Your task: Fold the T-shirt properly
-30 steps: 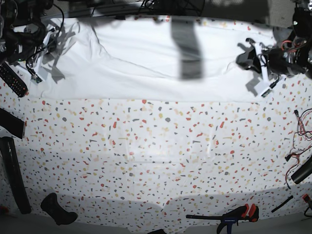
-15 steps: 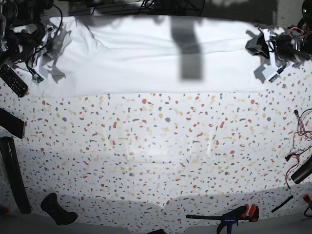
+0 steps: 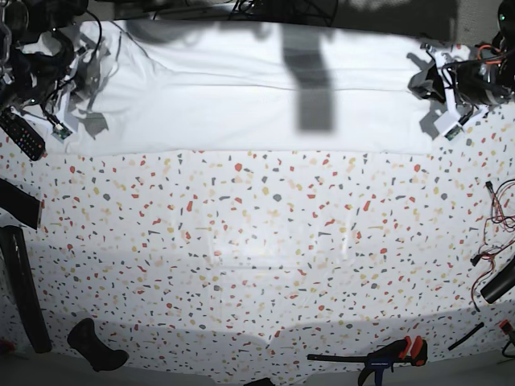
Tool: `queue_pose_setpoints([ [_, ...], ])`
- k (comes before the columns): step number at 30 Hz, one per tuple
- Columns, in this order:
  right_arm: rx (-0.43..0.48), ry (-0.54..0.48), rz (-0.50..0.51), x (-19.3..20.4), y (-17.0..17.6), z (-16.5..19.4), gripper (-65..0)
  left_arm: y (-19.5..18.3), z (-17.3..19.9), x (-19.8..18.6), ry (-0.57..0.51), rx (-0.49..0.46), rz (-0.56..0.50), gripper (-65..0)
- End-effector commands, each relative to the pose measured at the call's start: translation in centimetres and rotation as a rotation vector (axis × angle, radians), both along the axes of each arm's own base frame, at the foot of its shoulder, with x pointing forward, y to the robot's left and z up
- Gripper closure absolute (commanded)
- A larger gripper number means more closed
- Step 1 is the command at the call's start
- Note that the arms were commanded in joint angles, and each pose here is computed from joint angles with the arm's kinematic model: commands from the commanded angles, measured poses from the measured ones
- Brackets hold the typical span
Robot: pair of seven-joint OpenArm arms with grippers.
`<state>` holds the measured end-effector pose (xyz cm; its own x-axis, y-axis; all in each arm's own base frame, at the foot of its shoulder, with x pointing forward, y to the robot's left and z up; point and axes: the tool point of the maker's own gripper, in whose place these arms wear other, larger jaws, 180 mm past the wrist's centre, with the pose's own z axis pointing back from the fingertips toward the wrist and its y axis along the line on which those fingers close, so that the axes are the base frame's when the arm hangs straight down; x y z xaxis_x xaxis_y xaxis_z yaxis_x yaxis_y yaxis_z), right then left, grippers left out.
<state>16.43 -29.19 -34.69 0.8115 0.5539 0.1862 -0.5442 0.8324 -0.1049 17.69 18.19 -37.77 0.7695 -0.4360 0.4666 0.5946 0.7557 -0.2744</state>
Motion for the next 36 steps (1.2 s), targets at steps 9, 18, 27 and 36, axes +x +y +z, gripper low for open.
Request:
queue_pose_setpoints([
  [9, 0.041, -0.085, 0.026, 1.9, 0.7, 1.3, 0.0, 0.0, 0.9, 0.4, -0.025, -0.017, -0.012, 0.0],
  [18, 0.032, -0.072, 0.024, 1.7, 0.5, 1.2, -17.7, 0.0, 0.9, 0.4, -0.022, -0.012, -0.013, 0.0],
  [27, -0.247, -0.101, 0.004, 2.2, -4.4, 1.8, -17.7, 0.6, 0.6, 0.4, -0.023, 0.023, -0.015, 0.0],
  [36, -0.253, -0.194, -0.072, 3.7, -4.9, 2.6, -17.6, 0.6, 0.6, 0.4, -0.022, 0.023, -0.015, -0.9],
])
